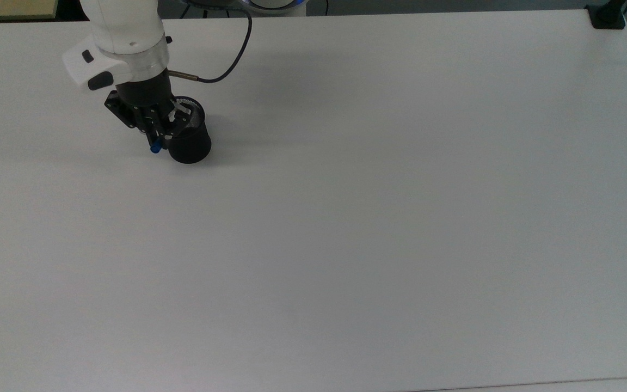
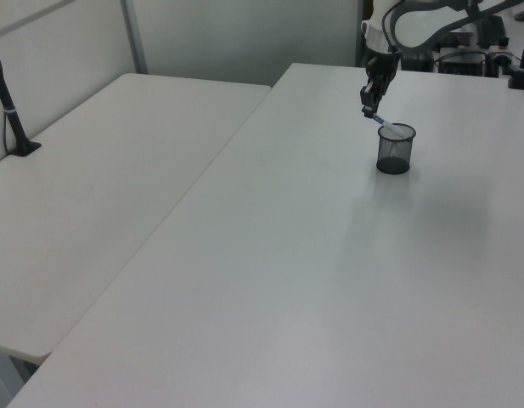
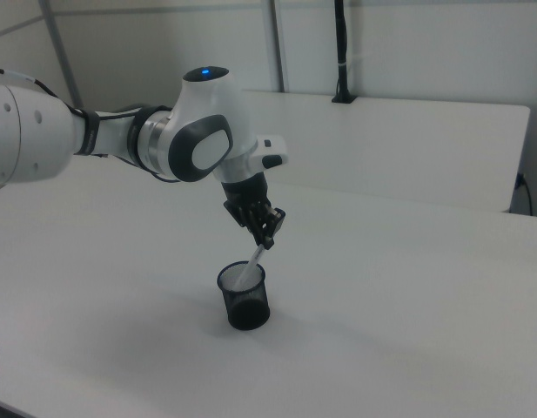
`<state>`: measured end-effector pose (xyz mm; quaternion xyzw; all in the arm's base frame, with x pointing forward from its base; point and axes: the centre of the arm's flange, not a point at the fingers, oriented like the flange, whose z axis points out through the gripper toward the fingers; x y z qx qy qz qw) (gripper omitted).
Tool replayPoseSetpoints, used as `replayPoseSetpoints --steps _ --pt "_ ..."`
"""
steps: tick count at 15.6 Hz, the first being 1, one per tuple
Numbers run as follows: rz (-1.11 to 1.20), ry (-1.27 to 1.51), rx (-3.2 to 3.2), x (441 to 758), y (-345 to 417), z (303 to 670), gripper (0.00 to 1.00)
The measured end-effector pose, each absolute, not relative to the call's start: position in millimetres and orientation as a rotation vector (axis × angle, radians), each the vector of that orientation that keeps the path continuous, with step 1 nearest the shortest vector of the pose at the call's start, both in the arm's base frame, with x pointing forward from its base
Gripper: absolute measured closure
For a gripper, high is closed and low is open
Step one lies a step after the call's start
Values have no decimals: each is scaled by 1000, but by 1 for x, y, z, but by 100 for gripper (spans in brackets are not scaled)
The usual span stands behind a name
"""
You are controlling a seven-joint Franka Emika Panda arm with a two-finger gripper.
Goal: Insert the marker
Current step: 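Lower the marker tip-first into the mesh cup, then open the gripper to release the marker inside the cup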
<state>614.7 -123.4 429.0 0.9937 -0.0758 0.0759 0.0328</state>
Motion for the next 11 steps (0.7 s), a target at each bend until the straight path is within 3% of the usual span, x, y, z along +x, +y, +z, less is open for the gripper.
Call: replayPoseSetpoints --steps 2,7,11 --pt "231 -233 3059 614 -123 428 79" --pt "223 -231 3060 614 -123 427 34" --pt "158 -229 3068 610 -120 424 17"
